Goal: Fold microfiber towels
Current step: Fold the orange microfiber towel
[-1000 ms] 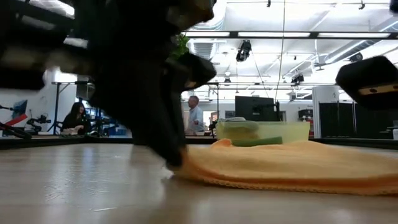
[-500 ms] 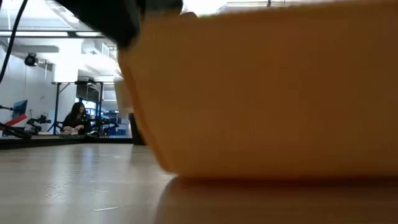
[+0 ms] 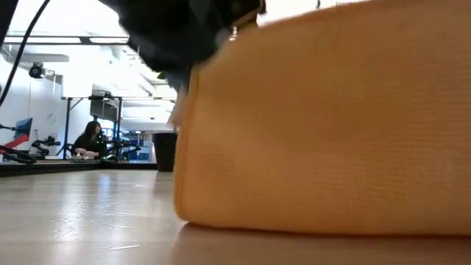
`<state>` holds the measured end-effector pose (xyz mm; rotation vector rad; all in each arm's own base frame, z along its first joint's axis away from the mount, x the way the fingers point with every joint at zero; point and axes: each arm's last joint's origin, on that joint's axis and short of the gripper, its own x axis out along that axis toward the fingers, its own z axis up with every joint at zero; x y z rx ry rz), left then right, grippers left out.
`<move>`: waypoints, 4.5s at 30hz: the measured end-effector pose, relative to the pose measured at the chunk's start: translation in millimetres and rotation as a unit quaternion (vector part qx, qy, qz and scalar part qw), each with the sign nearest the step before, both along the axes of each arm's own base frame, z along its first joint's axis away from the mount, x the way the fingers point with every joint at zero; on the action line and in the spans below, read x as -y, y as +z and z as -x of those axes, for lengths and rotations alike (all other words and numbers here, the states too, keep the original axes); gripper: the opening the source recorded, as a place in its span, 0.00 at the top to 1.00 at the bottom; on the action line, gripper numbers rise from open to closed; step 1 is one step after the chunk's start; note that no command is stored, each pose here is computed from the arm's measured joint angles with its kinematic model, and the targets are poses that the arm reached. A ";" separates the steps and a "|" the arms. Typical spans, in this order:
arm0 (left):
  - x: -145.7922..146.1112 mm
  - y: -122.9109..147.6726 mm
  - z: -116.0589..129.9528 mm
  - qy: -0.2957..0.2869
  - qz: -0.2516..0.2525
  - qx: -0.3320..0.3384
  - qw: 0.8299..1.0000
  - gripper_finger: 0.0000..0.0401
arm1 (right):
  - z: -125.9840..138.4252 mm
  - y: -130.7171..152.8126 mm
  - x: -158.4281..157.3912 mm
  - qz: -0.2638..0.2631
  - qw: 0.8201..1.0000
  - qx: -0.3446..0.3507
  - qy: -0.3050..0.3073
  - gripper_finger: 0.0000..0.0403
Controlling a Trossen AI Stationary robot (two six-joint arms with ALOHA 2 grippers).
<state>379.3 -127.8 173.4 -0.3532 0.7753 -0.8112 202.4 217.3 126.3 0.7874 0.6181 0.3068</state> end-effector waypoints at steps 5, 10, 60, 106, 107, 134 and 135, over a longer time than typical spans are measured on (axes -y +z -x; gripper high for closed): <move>-14.8 -10.1 1.6 0.024 0.004 -0.007 1.000 1.00 | 13.5 -13.6 16.2 -0.042 0.998 -0.015 -0.049 0.98; -29.9 -15.1 5.0 0.054 0.014 0.002 0.998 1.00 | 19.7 -18.5 24.6 -0.053 0.996 -0.022 -0.071 0.98; -122.6 -20.4 11.9 0.262 -0.121 0.084 0.954 1.00 | 49.4 -33.4 100.6 -0.024 0.966 -0.018 -0.256 0.98; -142.9 36.3 35.2 0.207 -0.250 0.184 0.928 0.61 | 59.5 13.6 114.6 0.040 0.964 0.012 -0.263 0.68; -138.0 37.8 36.5 0.189 -0.247 0.189 0.931 0.62 | 56.0 22.9 112.1 0.043 0.964 0.023 -0.260 0.68; -95.7 -33.1 4.4 0.143 -0.305 0.045 0.940 0.97 | -26.2 0.9 50.4 0.165 0.903 -0.271 -0.291 0.98; -95.0 -35.9 6.9 0.144 -0.303 0.028 0.942 0.97 | -26.8 0.7 51.8 0.165 0.901 -0.273 -0.293 0.98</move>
